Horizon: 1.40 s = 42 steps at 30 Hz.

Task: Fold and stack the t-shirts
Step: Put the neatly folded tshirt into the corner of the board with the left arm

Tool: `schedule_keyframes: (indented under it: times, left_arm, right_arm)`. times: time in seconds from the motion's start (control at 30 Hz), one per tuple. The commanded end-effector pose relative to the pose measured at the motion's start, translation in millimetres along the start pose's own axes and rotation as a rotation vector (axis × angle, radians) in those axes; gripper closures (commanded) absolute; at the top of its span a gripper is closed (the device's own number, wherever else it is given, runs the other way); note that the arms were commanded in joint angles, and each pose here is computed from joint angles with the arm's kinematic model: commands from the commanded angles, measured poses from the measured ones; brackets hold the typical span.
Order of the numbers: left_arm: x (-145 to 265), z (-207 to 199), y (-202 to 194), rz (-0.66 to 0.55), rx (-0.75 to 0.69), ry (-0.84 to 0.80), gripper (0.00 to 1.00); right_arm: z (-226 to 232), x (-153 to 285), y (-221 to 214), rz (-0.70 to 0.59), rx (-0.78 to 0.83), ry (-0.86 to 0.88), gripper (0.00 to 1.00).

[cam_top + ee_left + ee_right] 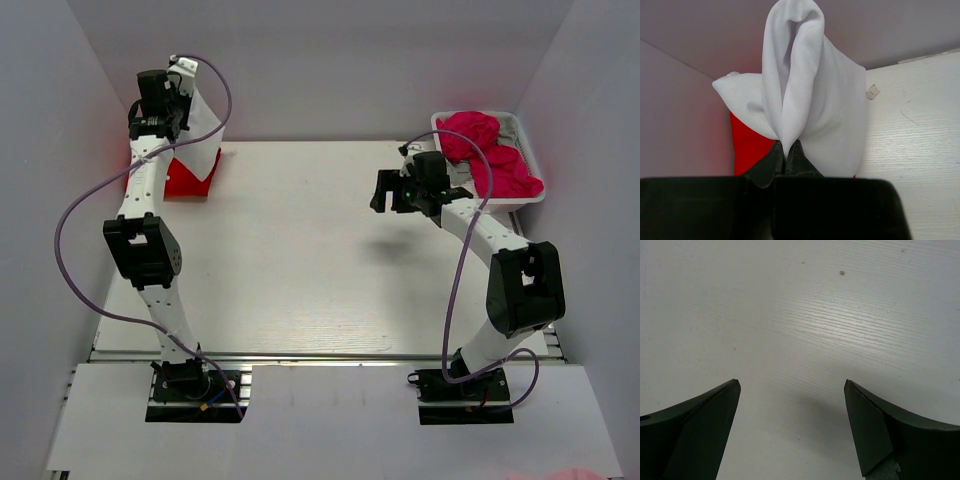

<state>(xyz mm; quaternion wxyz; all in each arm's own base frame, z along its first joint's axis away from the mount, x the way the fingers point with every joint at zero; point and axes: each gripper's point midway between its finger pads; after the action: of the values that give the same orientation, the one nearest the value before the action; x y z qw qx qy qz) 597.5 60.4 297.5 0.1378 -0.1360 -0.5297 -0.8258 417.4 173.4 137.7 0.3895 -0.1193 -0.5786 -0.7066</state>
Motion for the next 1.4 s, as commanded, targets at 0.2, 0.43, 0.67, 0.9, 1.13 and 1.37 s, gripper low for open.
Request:
schedule_keyframes:
  times: [0.2,0.43,0.67,0.9,1.13,1.37]
  left_arm:
    - [-12.7,26.5,-23.5,0.012,0.083,0.03,1.0]
    - [-35.7,53.9,-62.3,0.092,0.112,0.194,1.0]
    - [-48.7,73.6,-97.3,0.175,0.124,0.345,1.0]
    - [-55.9,88.5,-123.2,0.226,0.115,0.457,1.0]
    - [-62.8,95.6,-140.5,0.265,0.124,0.509,0.32]
    - [-48.6,106.7,-123.9,0.236,0.153,0.552,0.0]
  right_arm:
    - [5.7,2.6,31.6,-0.053,0.013,-0.011,0.1]
    - [4.5,-2.9,28.5,-0.036,0.007,-0.011,0.1]
    - [4.9,-10.0,27.8,-0.021,0.003,-0.014,0.1]
    - [4.0,-17.9,24.9,-0.001,-0.009,-0.017,0.1]
    - [3.1,-20.5,20.6,0.019,-0.01,-0.02,0.1]
    - [4.6,-17.7,23.5,0.013,-0.008,-0.021,0.1]
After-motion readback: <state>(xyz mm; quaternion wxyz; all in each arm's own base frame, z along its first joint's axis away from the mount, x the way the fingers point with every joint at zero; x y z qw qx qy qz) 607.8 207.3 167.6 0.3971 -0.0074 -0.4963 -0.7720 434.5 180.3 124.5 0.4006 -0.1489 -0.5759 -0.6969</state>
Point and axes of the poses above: each gripper's point midway between its finger pads, its own x axis back along the fingers, its own z axis along the line the jaws close on, y = z × x, and after that the axes turned 2 degrees about -x, right-handed
